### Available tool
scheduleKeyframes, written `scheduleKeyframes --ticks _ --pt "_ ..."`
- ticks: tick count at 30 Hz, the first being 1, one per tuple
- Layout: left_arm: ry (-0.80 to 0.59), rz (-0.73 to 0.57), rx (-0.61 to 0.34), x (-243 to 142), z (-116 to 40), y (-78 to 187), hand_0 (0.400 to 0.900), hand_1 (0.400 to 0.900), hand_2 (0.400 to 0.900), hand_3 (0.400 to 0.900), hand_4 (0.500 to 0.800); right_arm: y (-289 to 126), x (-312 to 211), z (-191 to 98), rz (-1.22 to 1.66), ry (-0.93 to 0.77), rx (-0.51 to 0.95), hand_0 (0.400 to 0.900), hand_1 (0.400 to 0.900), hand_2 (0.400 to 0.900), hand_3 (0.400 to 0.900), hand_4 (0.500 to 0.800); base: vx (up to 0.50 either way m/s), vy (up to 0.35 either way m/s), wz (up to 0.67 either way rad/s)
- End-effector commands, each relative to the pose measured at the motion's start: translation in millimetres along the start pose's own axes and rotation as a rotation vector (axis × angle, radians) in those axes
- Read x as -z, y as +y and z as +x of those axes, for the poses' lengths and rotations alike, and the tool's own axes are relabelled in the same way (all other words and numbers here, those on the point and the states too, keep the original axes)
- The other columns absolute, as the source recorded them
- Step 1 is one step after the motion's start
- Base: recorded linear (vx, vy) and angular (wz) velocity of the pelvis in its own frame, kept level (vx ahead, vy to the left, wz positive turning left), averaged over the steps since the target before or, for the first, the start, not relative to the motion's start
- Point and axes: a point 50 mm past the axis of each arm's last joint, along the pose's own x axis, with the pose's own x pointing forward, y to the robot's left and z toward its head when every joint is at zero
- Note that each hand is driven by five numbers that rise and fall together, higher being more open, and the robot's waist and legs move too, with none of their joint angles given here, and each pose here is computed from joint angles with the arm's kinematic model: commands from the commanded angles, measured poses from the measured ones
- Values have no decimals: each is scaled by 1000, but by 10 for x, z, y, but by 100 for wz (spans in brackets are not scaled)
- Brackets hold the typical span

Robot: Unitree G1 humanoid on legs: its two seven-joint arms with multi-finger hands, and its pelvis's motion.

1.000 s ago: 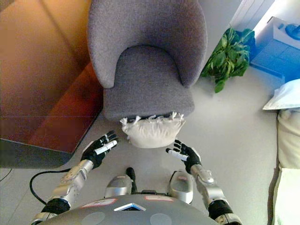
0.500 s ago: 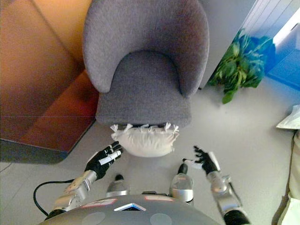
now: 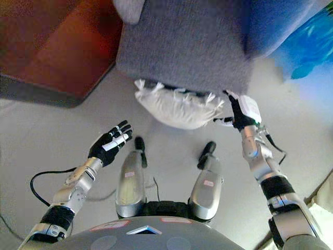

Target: Pick up the pillow and put it on the sofa.

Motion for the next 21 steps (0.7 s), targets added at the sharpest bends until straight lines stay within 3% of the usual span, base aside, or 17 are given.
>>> scheduleKeyframes --ticks 1,10,14,21 --pt "-105 0 46 -187 -65 -36 900 900 900 900 800 -289 -197 48 -52 -149 108 900 900 900 900 800 -135 14 11" --pt "-264 -13 95 -616 -22 -156 900 900 900 900 800 -749 -520 282 -58 -261 188 900 900 900 900 800 -99 43 7" --pt "-353 -94 144 -813 -36 -254 900 900 900 900 800 -939 -590 349 -49 -282 257 900 900 900 900 800 -21 55 2" --pt "-392 -141 219 -955 -42 -401 900 900 900 900 800 -1138 -727 444 -86 -302 310 900 900 900 900 800 -20 53 4"
